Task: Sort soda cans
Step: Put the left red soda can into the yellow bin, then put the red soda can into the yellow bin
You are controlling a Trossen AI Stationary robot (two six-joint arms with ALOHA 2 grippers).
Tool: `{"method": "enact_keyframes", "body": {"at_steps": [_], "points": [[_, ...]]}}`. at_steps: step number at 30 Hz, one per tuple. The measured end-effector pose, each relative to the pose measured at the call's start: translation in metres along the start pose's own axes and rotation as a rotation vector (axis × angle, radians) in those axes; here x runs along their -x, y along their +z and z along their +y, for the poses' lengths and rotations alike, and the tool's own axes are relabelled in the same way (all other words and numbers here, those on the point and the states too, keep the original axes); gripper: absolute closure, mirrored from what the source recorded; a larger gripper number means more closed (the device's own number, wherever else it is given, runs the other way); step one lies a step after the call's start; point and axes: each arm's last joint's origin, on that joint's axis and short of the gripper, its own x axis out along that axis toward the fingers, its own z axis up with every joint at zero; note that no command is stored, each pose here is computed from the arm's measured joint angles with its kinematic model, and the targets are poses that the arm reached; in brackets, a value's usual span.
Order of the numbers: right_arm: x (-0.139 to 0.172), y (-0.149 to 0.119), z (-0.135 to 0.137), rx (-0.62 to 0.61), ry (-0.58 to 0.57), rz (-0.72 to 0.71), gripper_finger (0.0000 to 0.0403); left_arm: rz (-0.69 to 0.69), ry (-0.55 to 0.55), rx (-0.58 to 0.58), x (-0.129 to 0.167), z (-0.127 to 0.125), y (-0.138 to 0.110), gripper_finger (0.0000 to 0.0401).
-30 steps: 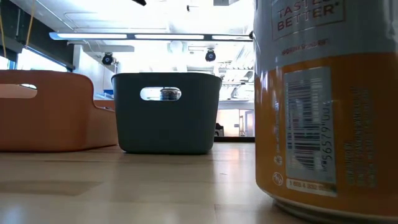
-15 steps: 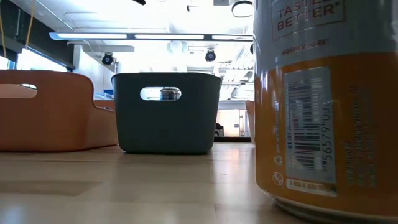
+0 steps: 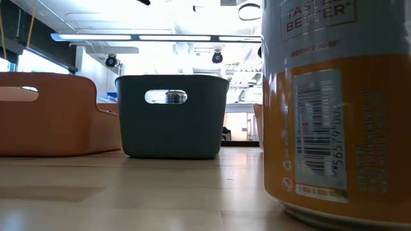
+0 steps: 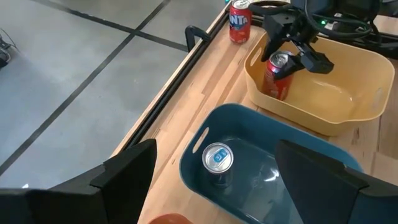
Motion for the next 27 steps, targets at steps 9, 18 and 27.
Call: {"method": "enact_keyframes", "body": {"at_steps": [9,18,27], "points": [[0.006,0.004,0.000,-0.003,0.006,0.021,0.0030,0.000,0.000,0.007,0.000,0.000,0.000,0.0080],[0.064,0.033,-0.003,0.115,-0.114,0.067,0.0027,0.007,-0.002,0.006,0.000,0.000,-0.001,0.0080],[0.097,0.052,-0.034,-0.088,-0.381,0.006,0.0027,0.034,0.002,-0.005,0.000,0.000,-0.003,0.0080]]}}
